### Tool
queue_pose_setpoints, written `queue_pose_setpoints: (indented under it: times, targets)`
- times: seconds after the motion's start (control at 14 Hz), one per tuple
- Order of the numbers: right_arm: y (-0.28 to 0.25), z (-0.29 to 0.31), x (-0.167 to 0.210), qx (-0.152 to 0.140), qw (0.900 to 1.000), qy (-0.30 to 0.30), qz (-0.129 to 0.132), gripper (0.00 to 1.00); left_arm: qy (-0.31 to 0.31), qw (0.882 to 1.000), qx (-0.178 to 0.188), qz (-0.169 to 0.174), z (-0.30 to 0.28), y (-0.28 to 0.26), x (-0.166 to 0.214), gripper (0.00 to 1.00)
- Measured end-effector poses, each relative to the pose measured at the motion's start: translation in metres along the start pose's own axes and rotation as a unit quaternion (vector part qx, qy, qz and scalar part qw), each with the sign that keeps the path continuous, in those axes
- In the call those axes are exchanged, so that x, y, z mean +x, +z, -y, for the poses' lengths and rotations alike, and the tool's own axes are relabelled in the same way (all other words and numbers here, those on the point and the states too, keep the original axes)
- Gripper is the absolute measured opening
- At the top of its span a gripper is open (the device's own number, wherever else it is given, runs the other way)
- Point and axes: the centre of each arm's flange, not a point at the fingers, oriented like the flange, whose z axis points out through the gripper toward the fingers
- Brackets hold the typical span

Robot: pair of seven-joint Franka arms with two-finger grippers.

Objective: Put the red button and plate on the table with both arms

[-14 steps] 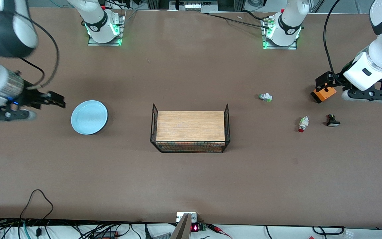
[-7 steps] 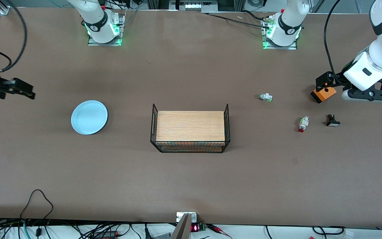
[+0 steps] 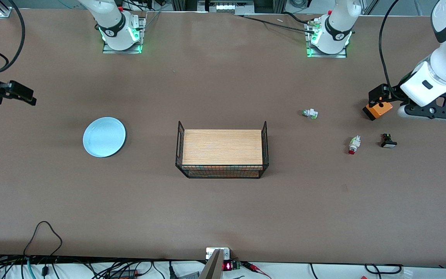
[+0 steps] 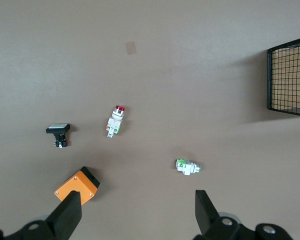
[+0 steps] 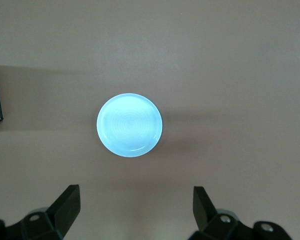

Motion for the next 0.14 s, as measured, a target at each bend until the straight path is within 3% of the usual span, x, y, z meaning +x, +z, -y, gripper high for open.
queue_pose_setpoints:
  times: [0.14]
  targets:
    - [-0.0025, 0.0000, -0.0033, 0.000, 1.000, 0.000, -0.002, 1.00, 0.005, 1.000, 0.000, 0.000, 0.0003, -0.0002, 0.0001, 1.00]
